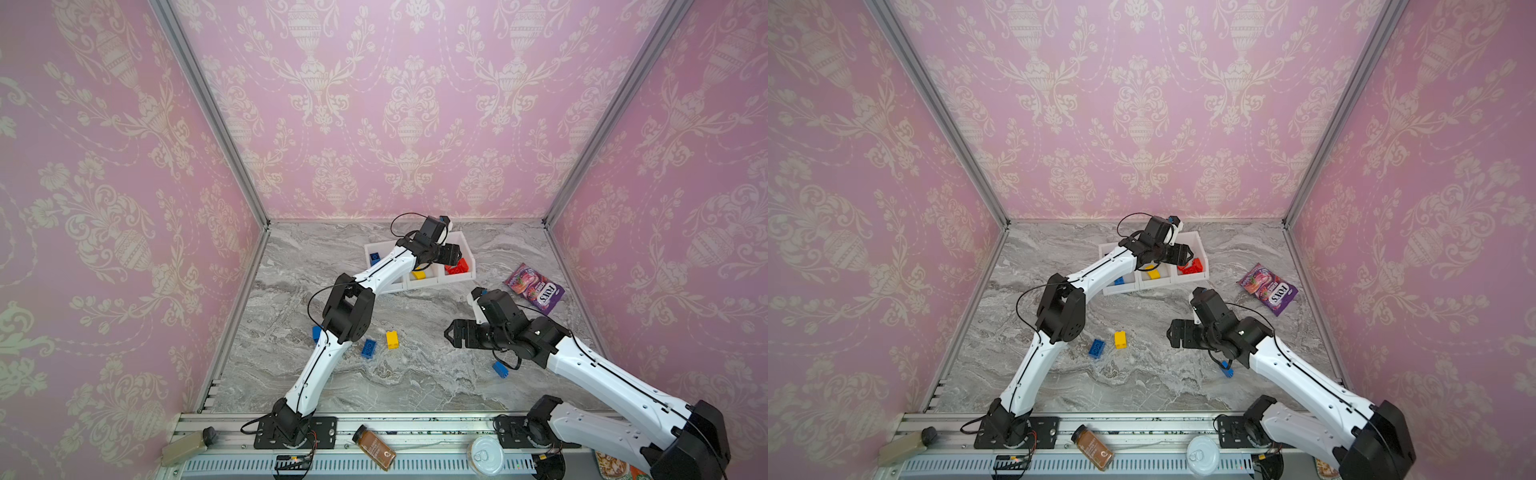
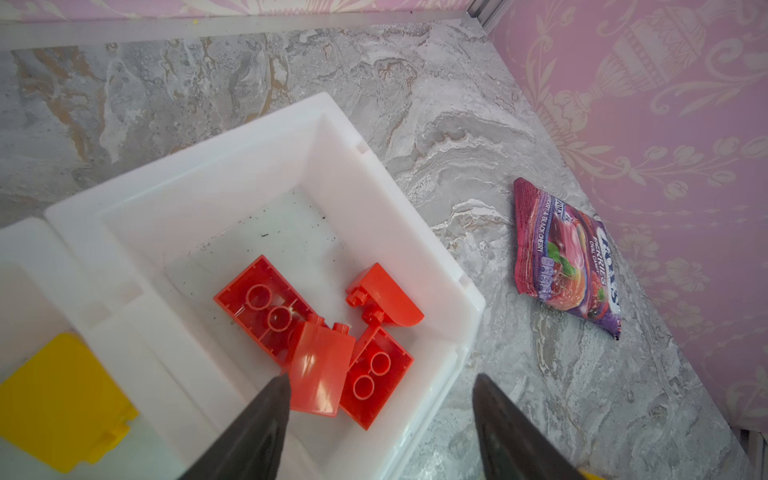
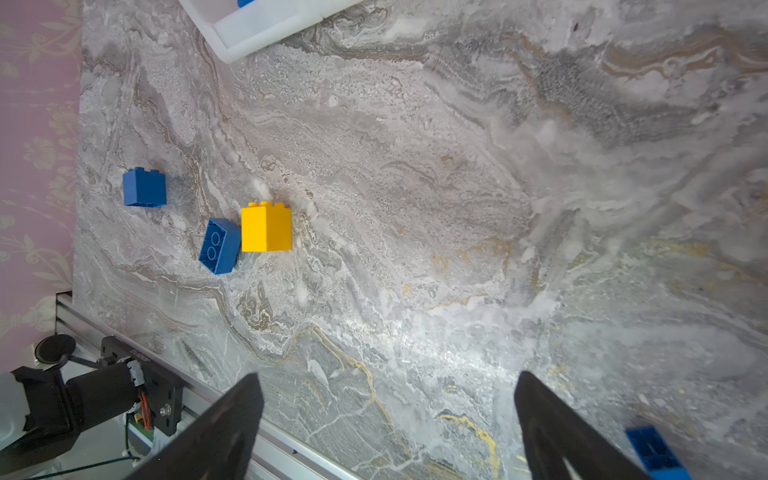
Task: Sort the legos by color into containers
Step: 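Open the left gripper to drop the red brick into the red compartment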
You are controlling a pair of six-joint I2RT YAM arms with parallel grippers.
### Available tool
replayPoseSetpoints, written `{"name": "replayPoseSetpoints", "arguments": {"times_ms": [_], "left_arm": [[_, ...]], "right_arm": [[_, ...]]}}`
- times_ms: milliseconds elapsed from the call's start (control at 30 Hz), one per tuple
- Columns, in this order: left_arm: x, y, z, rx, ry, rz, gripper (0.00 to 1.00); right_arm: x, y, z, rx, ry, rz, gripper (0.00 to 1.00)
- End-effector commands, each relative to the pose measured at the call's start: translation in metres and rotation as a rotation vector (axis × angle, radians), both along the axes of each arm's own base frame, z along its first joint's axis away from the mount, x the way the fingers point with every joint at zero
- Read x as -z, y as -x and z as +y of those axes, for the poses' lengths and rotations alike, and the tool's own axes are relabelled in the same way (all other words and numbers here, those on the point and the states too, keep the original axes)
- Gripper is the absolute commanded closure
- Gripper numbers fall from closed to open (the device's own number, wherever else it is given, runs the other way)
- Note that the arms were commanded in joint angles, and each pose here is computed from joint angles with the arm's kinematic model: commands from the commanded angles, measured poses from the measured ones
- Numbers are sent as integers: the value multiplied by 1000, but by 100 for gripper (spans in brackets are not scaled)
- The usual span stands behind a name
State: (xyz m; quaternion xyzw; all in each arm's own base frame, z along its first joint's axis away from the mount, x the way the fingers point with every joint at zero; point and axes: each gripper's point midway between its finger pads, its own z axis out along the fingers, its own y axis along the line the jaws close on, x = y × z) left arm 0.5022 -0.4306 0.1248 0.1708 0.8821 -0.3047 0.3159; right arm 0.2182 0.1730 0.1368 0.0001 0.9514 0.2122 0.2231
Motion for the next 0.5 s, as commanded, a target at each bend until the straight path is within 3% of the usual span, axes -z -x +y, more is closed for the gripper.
{"name": "replayPoseSetpoints", "arguments": {"times_ms": [0,267,467], "left_arm": [[-52,13,4,8,77,-68,25],[-63,44,44,-41,134,-36,18],[-72,68,77,-68,145,-20,12]], "right_arm": [[-3,-8,-26,54,116,-16,2],[4,-31,-83,193,341,3,0],[16,-38,-124,362,365,72,0]]}}
